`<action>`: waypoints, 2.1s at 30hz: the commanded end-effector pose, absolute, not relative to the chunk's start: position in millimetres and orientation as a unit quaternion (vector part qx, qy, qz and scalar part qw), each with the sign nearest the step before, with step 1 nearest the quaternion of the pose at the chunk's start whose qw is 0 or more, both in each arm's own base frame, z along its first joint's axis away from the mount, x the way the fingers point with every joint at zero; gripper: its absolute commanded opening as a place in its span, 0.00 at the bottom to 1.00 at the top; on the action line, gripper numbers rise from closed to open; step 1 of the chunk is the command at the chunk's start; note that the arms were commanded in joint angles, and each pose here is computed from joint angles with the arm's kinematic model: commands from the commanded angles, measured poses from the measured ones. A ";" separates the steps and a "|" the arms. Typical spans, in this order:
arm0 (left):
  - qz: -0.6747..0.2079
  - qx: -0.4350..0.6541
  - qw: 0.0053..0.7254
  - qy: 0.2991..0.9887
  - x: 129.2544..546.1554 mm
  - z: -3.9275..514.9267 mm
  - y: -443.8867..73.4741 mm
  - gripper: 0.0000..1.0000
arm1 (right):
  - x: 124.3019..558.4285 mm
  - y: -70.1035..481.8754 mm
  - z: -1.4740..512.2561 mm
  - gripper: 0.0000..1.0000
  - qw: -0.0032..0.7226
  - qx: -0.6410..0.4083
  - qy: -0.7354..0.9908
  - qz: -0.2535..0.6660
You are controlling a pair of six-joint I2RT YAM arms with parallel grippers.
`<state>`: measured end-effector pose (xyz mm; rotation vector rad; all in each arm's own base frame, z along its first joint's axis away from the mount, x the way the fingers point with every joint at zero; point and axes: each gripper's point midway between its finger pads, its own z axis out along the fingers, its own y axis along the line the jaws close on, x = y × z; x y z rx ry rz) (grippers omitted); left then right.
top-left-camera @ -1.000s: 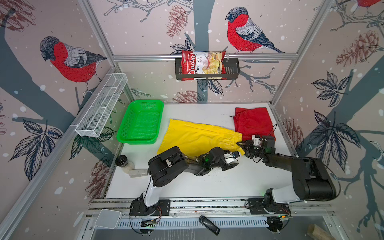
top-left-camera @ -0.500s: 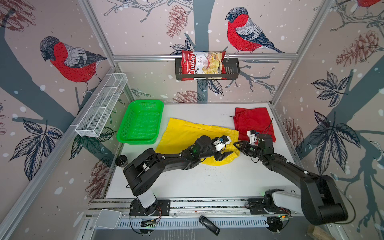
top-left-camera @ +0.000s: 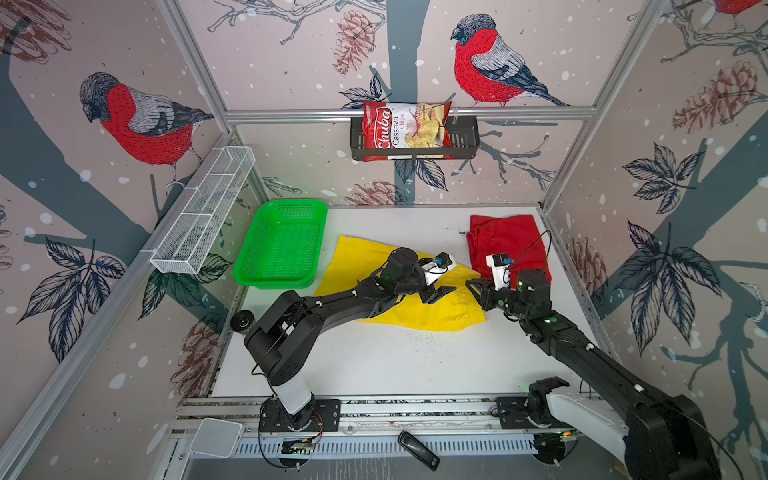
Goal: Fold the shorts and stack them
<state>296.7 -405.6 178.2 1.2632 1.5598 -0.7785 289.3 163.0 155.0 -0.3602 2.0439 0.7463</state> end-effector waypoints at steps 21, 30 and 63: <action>-0.299 0.643 0.337 0.620 248.7 46.7 -482.0 0.90 | 282.6 83.0 86.2 0.77 0.283 0.186 0.854 0.395; -0.286 0.639 0.330 0.633 247.0 26.5 -474.1 0.61 | 273.7 85.1 64.3 0.85 0.232 0.221 0.859 0.399; -0.196 0.606 0.543 0.547 224.9 89.2 -472.7 0.00 | 284.8 160.1 102.9 0.95 0.160 0.293 0.756 0.564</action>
